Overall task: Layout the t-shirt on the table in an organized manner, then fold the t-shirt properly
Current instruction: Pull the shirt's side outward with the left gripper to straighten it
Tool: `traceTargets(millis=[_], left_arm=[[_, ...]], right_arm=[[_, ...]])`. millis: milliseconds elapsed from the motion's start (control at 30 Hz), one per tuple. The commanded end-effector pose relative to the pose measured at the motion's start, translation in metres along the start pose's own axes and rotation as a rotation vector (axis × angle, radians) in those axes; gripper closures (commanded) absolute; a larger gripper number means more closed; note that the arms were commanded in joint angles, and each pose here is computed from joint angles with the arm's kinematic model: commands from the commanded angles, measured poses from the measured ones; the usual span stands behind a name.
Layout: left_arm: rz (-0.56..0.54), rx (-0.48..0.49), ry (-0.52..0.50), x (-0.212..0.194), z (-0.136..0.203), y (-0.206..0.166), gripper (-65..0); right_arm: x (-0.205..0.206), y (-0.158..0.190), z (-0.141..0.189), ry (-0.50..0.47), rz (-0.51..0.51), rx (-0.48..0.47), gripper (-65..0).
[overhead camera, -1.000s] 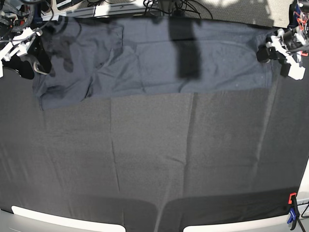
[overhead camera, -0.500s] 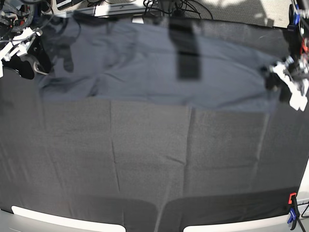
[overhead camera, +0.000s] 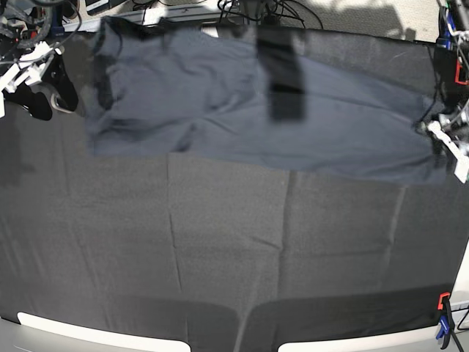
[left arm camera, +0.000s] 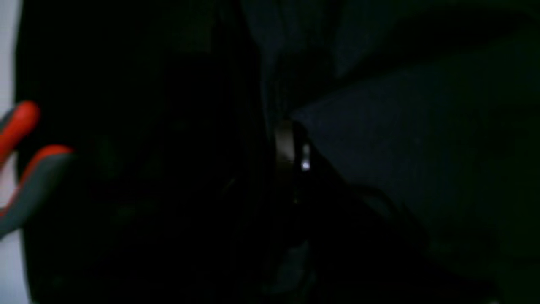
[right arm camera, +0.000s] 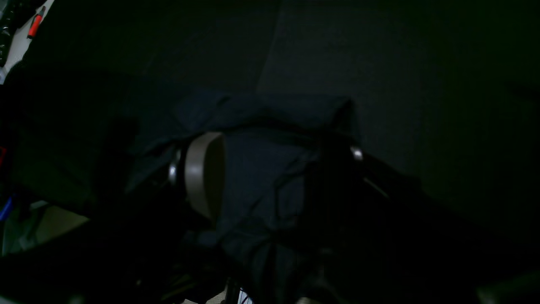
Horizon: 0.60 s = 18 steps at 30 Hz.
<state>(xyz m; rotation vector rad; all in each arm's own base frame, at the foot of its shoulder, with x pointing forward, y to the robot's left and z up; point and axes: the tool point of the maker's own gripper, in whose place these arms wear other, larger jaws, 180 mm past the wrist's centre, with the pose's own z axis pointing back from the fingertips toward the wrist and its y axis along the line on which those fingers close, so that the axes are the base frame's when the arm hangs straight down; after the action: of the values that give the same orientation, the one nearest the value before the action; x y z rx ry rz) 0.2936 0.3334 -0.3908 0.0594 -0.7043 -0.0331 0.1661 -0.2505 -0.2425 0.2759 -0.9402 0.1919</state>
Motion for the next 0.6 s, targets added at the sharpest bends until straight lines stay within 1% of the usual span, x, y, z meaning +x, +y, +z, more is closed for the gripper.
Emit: traceTargets(millis=[0, 67, 167, 233, 300, 367, 400, 500, 567], left_arm=[[-0.004, 0.029, -0.059, 0.023, 0.005, 0.011, 0.0], [0.023, -0.002, -0.026, 0.022, 0.005, 0.006, 0.0], [0.087, -0.113, 0.056, 0.014, 0.01, -0.016, 0.0], [0.096, -0.197, 0.094, 0.012, 0.017, -0.033, 0.0], [0.089, -0.259, 0.102, 0.016, 0.025, -0.047, 0.0], [0.084, -0.315, 0.083, 0.026, 0.034, -0.06, 0.0], [0.081, -0.348, 0.061, 0.033, 0.039, -0.068, 0.0], [0.062, -0.431, -0.02, 0.049, 0.058, -0.09, 0.0], [0.047, -0.472, -0.042, 0.048, 0.07, -0.103, 0.0]], right_arm=[[0.012, 0.004, 0.003, -0.038, 0.041, 0.018, -35.1], [0.012, 0.004, 0.003, -0.039, 0.041, 0.018, -35.1], [0.014, 0.004, 0.003, -0.047, 0.041, 0.019, -35.1], [0.019, 0.004, 0.003, -0.079, 0.041, 0.019, -35.1], [0.022, 0.001, 0.002, -0.09, 0.05, 0.002, -35.1], [0.022, -0.006, -0.001, -0.087, 0.058, -0.042, -35.1], [0.024, -0.006, -0.003, -0.101, 0.053, -0.05, -35.1], [0.034, -0.004, -0.007, -0.16, 0.036, -0.044, -35.1], [0.039, -0.004, -0.009, -0.18, 0.036, -0.045, -35.1]])
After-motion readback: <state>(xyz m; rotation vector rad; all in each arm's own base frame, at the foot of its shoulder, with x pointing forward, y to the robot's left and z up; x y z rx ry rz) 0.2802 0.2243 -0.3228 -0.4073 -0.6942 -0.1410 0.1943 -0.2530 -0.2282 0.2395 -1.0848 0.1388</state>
